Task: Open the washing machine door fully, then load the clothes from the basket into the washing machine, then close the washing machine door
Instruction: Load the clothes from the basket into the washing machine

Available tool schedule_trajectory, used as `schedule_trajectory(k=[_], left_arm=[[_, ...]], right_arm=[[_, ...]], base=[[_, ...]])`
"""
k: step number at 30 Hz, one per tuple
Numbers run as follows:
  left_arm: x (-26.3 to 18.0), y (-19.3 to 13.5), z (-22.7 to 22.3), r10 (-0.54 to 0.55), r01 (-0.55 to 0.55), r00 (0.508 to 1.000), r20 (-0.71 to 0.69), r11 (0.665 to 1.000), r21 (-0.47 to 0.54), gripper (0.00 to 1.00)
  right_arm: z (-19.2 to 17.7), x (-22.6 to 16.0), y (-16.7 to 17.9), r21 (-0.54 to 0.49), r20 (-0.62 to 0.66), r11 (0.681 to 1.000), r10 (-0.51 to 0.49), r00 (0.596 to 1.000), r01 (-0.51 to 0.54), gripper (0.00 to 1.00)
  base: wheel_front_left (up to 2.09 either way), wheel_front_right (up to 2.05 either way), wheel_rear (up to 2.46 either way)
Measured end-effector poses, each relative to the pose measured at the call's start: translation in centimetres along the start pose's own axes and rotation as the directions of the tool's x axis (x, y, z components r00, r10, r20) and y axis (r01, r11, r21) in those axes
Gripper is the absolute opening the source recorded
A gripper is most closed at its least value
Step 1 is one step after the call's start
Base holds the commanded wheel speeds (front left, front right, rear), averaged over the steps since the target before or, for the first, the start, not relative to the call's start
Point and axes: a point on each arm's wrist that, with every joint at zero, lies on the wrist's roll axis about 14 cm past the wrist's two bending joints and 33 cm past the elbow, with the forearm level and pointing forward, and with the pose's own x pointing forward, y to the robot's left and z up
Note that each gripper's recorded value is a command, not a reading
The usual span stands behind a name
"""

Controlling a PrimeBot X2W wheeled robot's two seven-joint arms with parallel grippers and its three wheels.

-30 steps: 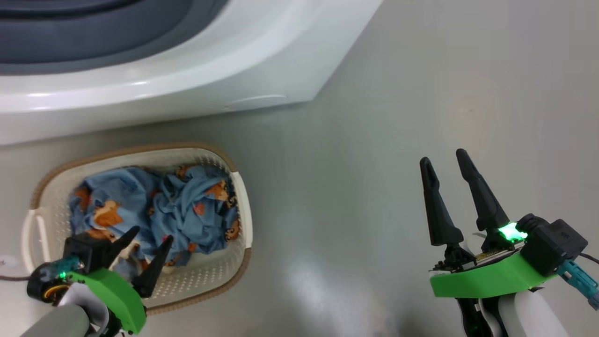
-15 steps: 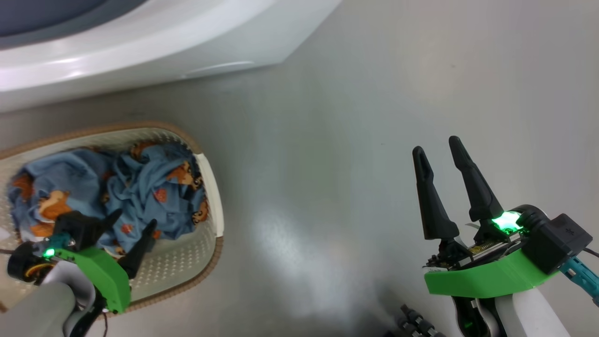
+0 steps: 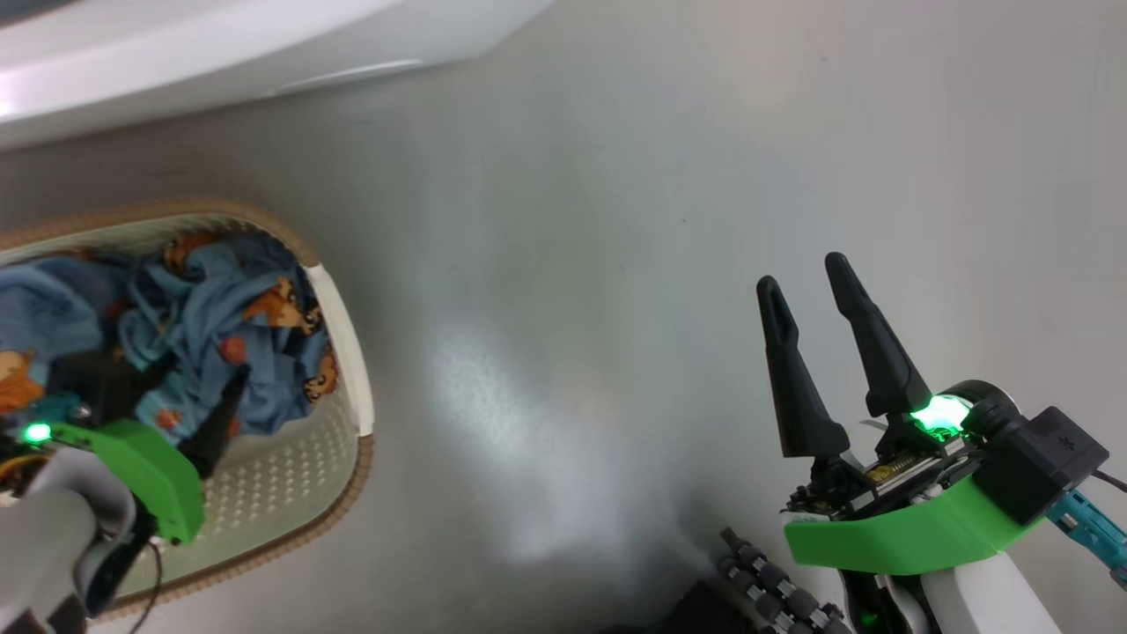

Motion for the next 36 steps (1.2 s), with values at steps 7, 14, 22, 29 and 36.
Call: schedule_trajectory(k=[7, 14, 22, 29, 36], left_arm=[[1.8, 0.5, -0.4, -0.007, 0.007, 1.0, -0.022, 1.0, 0.0, 1.0], [2.6, 0.6, -1.5, -0.012, 0.015, 0.997, -0.078, 0.999, 0.032, 1.0], [2.7, 0.7, -1.3, -0.009, 0.014, 0.996, -0.09, 0.998, 0.061, 0.0], [2.1, -0.1, 0.5, -0.027, 0.03, 0.999, -0.044, 0.998, 0.062, 0.0], [0.2, -1.1, 3.1, -0.039, 0.038, 0.999, 0.029, 0.999, 0.038, 0.0]], right_arm=[[-0.4, -0.3, -0.6, 0.014, -0.015, 1.0, -0.025, 1.0, 0.026, 1.0], [-0.5, -0.5, -1.0, 0.016, -0.021, 0.999, -0.041, 0.999, 0.041, 1.0], [-0.1, -0.5, -1.0, 0.014, -0.011, 0.999, -0.04, 0.999, 0.041, 1.0], [0.5, -0.5, -0.6, 0.019, 0.01, 0.999, -0.03, 1.0, 0.03, 1.0], [1.6, -0.4, -0.4, 0.024, 0.043, 1.0, -0.019, 0.999, 0.018, 1.0]], base=[[0.0, 0.0, 0.0], [0.0, 0.0, 0.0], [0.0, 0.0, 0.0], [0.0, 0.0, 0.0], [0.0, 0.0, 0.0]])
